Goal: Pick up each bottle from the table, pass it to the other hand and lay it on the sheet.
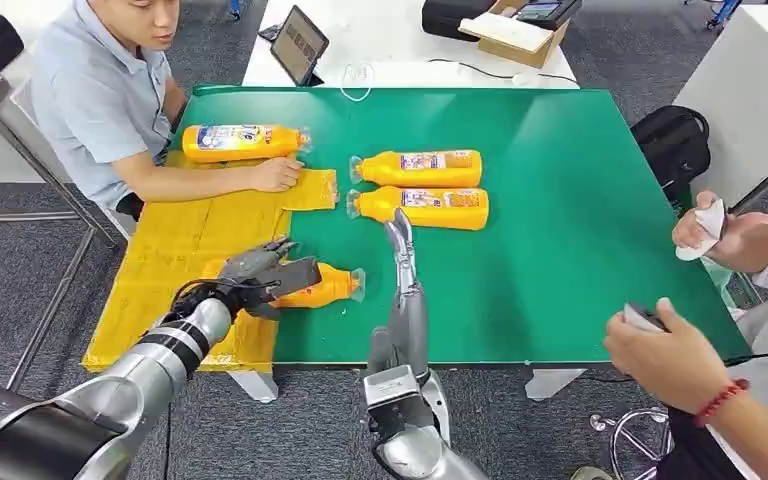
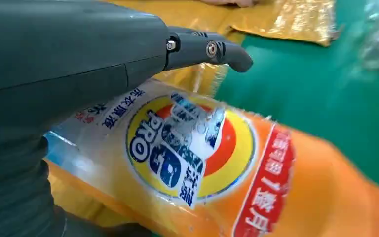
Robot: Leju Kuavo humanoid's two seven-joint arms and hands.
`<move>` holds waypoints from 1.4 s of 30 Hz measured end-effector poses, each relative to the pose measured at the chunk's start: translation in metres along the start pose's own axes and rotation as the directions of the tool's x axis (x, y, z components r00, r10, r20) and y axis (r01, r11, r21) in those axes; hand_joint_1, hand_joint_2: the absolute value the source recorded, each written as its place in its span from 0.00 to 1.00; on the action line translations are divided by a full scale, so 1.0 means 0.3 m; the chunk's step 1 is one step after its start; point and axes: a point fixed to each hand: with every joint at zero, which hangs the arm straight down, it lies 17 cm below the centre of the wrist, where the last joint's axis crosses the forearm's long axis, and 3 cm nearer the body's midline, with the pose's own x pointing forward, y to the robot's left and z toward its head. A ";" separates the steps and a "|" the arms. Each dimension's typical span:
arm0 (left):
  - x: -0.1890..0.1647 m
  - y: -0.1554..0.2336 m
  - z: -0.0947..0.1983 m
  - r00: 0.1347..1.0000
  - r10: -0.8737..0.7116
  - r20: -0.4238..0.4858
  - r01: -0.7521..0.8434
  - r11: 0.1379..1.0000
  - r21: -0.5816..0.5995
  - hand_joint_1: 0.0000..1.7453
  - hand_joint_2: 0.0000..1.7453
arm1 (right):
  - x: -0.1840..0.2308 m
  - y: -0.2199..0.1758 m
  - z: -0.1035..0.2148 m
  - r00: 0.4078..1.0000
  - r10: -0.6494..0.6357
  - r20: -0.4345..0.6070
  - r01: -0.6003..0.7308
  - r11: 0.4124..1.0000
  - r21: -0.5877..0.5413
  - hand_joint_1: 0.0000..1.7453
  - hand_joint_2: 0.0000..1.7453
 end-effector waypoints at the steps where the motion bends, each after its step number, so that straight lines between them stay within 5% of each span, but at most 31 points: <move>1: 0.004 0.002 0.000 1.000 0.020 0.007 -0.020 1.000 0.001 0.00 1.00 | -0.007 -0.008 0.001 1.000 0.004 -0.004 -0.004 1.000 -0.004 0.00 0.00; 7: 0.054 0.006 0.006 0.979 0.186 0.081 -0.187 0.982 0.009 0.00 1.00 | -0.043 -0.054 0.000 0.999 0.019 -0.029 -0.020 0.999 -0.030 0.00 0.00; 15: 0.189 0.116 0.071 0.810 0.467 0.356 -0.540 0.829 0.142 0.00 1.00 | -0.061 -0.086 0.009 0.997 0.080 -0.018 -0.081 0.997 -0.022 0.00 0.00; 19: 0.240 0.201 0.123 0.743 0.487 0.459 -0.621 0.758 0.201 0.00 1.00 | -0.072 -0.098 0.020 0.993 0.120 -0.009 -0.120 0.993 -0.007 0.00 0.00; 20: 0.245 0.210 0.132 0.737 0.485 0.470 -0.627 0.751 0.208 0.00 1.00 | -0.075 -0.100 0.022 0.992 0.124 -0.010 -0.124 0.992 -0.006 0.00 1.00; 22: 0.249 0.252 0.166 0.707 0.485 0.515 -0.667 0.699 0.258 0.00 1.00 | -0.068 -0.091 0.035 0.987 0.159 0.014 -0.159 0.987 0.020 0.00 1.00; 27: 0.244 0.355 0.364 0.397 0.600 0.694 -0.917 0.275 0.287 0.00 1.00 | -0.090 -0.152 0.120 0.965 0.262 0.005 -0.262 0.964 0.042 0.00 1.00; 30: 0.197 0.351 0.500 0.339 0.574 0.745 -0.935 0.116 0.336 0.00 1.00 | -0.112 -0.191 0.161 0.949 0.316 0.004 -0.316 0.946 0.077 0.00 1.00; 34: 0.168 0.363 0.643 0.387 0.494 0.779 -0.909 0.061 0.412 0.00 1.00 | -0.224 -0.162 0.250 0.899 0.438 -0.001 -0.418 0.859 0.296 0.00 1.00; 42: 0.214 0.404 0.789 0.464 0.394 0.794 -0.876 0.071 0.477 0.00 1.00 | -0.449 -0.252 0.327 0.752 0.659 0.015 -0.573 0.643 0.508 0.00 1.00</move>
